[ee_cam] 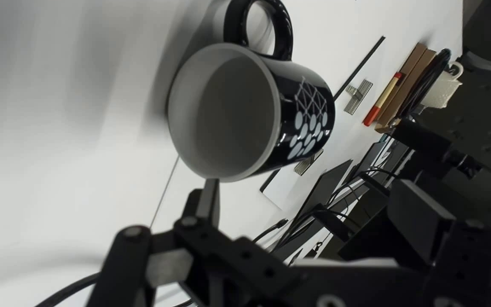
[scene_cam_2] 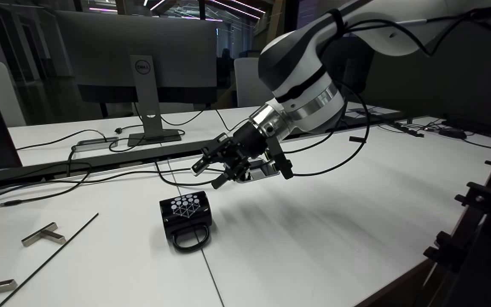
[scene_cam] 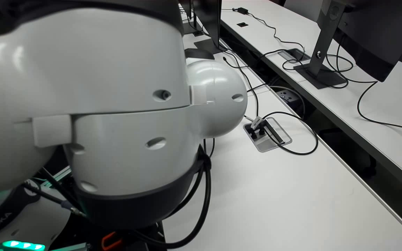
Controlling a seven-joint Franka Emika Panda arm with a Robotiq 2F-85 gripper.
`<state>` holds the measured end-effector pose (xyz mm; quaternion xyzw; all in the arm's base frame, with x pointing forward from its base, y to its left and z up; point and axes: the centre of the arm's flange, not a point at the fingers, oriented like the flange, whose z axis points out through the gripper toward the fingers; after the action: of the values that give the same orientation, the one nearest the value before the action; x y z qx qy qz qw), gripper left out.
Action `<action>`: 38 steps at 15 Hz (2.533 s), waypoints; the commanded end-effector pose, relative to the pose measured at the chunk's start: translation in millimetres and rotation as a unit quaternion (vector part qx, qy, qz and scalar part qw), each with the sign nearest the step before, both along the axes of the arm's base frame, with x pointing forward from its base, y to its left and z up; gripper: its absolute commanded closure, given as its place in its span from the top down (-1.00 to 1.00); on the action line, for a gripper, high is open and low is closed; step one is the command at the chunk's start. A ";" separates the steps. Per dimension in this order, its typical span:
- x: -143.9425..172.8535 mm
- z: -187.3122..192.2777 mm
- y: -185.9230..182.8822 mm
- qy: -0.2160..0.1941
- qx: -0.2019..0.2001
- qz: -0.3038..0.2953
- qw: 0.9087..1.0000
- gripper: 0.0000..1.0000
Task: Pick up the black mug and place it upright on the table
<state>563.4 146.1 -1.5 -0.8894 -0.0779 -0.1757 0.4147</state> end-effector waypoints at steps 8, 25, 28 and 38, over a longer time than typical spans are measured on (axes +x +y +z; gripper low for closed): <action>24.4 -68.7 6.4 0.050 0.038 0.004 0.998 1.00; 6.1 -70.8 26.5 0.052 0.003 0.015 0.999 1.00; 5.4 -66.2 26.5 0.046 0.000 0.011 0.999 1.00; 2.0 -48.9 27.3 0.020 -0.029 -0.013 0.999 0.79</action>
<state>570.5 170.6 -56.3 -0.9039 -0.0588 -0.1441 0.3984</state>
